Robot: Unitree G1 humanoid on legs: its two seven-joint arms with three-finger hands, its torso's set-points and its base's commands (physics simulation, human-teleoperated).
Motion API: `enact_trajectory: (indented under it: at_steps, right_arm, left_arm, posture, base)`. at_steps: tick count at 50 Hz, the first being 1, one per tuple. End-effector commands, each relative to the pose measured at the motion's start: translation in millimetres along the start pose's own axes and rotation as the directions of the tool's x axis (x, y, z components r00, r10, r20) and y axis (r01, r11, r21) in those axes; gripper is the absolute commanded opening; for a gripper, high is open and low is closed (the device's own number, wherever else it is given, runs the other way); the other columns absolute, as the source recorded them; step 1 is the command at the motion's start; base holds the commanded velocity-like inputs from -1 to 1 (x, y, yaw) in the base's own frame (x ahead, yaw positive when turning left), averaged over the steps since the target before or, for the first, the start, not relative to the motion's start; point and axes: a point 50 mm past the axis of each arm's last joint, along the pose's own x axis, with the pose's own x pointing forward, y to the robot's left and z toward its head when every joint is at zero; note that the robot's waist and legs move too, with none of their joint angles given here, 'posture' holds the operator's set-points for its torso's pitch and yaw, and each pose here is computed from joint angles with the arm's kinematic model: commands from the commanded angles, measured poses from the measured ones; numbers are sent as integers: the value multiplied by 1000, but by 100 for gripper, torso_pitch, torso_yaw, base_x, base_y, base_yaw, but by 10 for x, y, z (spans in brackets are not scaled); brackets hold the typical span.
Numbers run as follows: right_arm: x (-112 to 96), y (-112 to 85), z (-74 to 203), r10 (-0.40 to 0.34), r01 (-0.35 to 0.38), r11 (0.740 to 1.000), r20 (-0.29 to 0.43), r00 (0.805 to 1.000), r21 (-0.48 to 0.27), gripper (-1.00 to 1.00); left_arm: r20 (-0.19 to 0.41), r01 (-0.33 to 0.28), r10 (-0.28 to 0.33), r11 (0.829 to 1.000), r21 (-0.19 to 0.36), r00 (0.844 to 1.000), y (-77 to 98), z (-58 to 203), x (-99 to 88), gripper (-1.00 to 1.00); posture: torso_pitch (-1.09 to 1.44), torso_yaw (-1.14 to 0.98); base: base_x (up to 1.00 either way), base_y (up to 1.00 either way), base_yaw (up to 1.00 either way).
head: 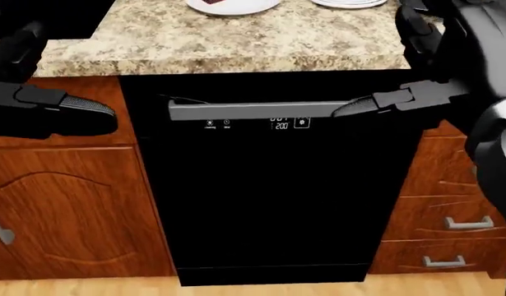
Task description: Move the dessert items from the plate to the tray.
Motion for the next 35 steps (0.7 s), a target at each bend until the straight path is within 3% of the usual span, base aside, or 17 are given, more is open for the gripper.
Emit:
enact_trajectory:
  at_steps: [1, 21, 35]
  right_arm:
    - [-47, -69, 274, -28, 31, 999, 112, 993, -23, 100]
    - [-77, -127, 514, -28, 33, 999, 132, 991, -38, 100]
    - [-109, -173, 666, -12, 20, 998, 134, 991, -58, 100]
  left_arm:
    - [110, 12, -15, 1000, 24, 994, -39, 229, -65, 100]
    - [140, 13, -20, 999, 53, 990, -23, 474, -136, 100]
    - [160, 9, -15, 999, 40, 987, 10, 626, -159, 100]
  posture:
    - [0, 0]
    - [0, 0]
    - [0, 0]
  base:
    - [62, 0, 0]
    - [59, 0, 0]
    - [18, 0, 0]
